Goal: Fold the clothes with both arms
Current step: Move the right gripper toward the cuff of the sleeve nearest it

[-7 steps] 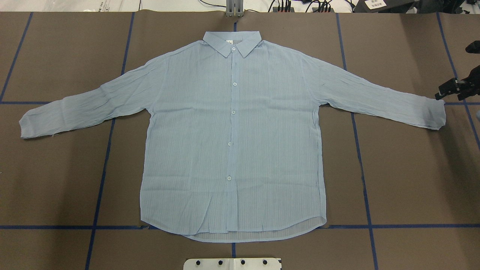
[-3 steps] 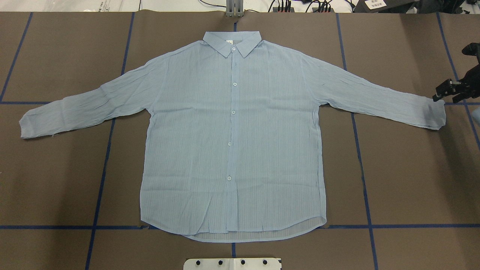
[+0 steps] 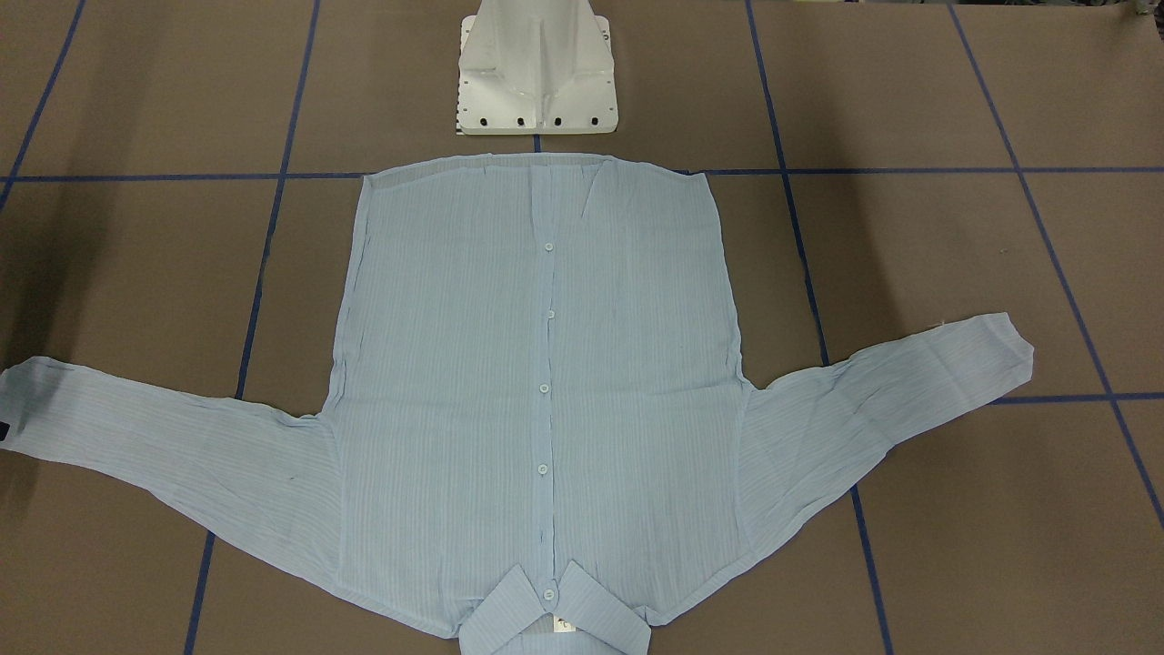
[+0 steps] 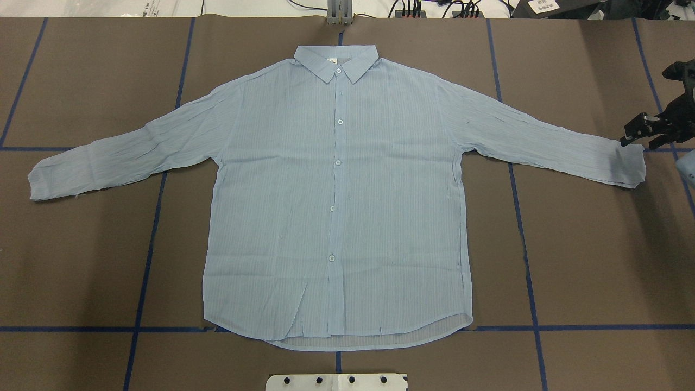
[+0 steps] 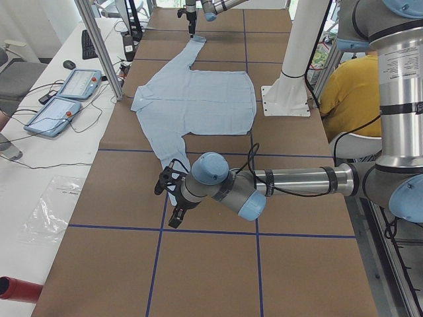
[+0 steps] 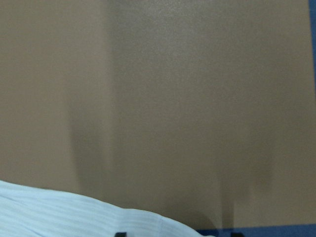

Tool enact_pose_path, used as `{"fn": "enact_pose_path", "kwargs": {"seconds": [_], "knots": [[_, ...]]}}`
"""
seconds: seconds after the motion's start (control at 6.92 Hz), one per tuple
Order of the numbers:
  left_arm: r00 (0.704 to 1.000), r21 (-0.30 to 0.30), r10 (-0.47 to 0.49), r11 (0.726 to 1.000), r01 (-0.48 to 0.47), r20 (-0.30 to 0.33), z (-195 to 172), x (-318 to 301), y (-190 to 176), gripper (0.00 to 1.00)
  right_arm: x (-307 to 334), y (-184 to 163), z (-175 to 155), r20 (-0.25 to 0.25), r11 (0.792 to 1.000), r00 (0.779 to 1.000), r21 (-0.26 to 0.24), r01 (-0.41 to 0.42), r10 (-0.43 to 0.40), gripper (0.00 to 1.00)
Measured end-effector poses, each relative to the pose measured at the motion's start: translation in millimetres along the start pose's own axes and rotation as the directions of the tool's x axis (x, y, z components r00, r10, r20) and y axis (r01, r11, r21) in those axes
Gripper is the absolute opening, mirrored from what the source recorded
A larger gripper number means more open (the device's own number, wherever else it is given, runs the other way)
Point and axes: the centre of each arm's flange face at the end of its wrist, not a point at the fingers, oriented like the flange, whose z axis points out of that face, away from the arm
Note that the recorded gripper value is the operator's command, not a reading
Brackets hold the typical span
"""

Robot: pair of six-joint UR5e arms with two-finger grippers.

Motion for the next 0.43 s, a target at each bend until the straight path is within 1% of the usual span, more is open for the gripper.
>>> {"fn": "enact_pose_path", "kwargs": {"seconds": [0.14, 0.43], "knots": [[1.000, 0.002, 0.002, 1.000, -0.002, 0.000, -0.2, -0.1, 1.3, 1.00, 0.9, 0.4, 1.8, -0.002, 1.000, 1.000, -0.003, -0.004, 0.004, 0.00], [1.000, 0.006, 0.005, 1.000, -0.005, -0.001, -0.5, -0.4, 5.3, 1.00, 2.0, 0.8, 3.6, -0.005, 1.000, 1.000, -0.006, -0.009, 0.009, 0.00]]}}
